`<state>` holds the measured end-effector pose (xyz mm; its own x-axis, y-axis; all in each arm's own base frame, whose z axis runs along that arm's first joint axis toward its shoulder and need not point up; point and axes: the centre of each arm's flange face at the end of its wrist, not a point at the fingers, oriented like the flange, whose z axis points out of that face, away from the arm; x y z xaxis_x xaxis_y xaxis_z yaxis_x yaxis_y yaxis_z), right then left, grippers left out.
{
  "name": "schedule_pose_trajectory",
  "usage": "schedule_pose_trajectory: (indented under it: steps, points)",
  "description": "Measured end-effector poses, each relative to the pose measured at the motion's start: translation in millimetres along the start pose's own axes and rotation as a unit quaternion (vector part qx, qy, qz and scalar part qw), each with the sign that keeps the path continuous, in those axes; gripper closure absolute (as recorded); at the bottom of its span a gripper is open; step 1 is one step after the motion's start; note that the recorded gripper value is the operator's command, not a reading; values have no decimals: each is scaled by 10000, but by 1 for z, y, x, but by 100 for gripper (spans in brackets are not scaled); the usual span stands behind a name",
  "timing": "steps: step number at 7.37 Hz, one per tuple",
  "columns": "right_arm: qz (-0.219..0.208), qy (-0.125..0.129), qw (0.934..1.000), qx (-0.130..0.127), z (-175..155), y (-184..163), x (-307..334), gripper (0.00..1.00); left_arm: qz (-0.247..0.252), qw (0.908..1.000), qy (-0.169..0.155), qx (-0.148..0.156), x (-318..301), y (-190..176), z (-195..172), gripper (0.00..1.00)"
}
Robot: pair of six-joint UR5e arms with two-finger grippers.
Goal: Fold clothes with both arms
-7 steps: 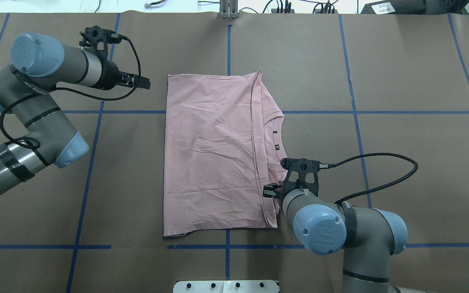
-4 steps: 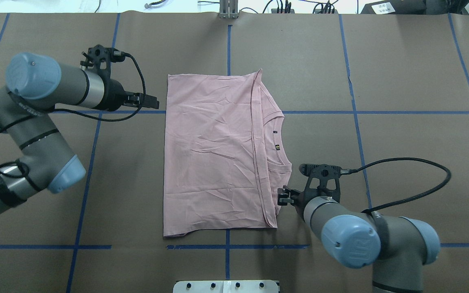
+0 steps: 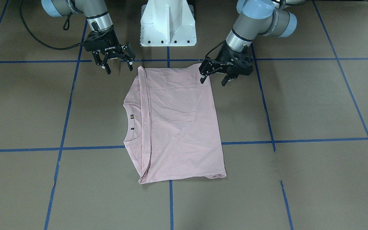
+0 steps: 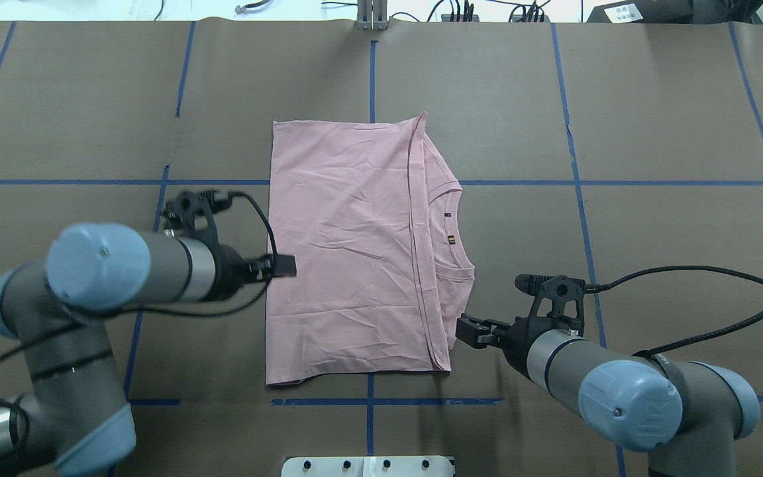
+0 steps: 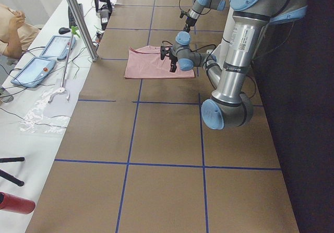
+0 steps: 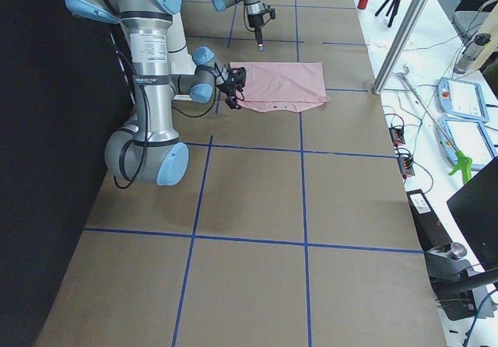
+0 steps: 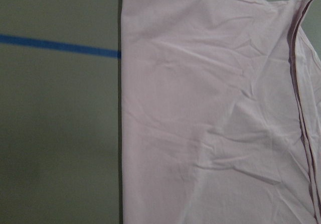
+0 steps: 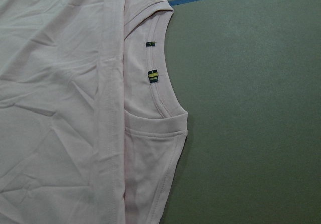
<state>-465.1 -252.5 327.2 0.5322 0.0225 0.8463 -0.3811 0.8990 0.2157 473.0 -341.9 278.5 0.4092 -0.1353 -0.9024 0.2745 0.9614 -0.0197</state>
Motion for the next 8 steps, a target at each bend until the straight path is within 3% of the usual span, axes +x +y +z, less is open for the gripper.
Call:
schedule_pose_trajectory:
  steps: [3,8]
  points:
    - [31,-110,9999,-12,-6,-1,-4,0,-642,9971,-397,-87,-8,75,28,36]
    - [49,-176,9998,-8,-14,-4,-9,0,-596,9959,-570,-382,-13,121,41,37]
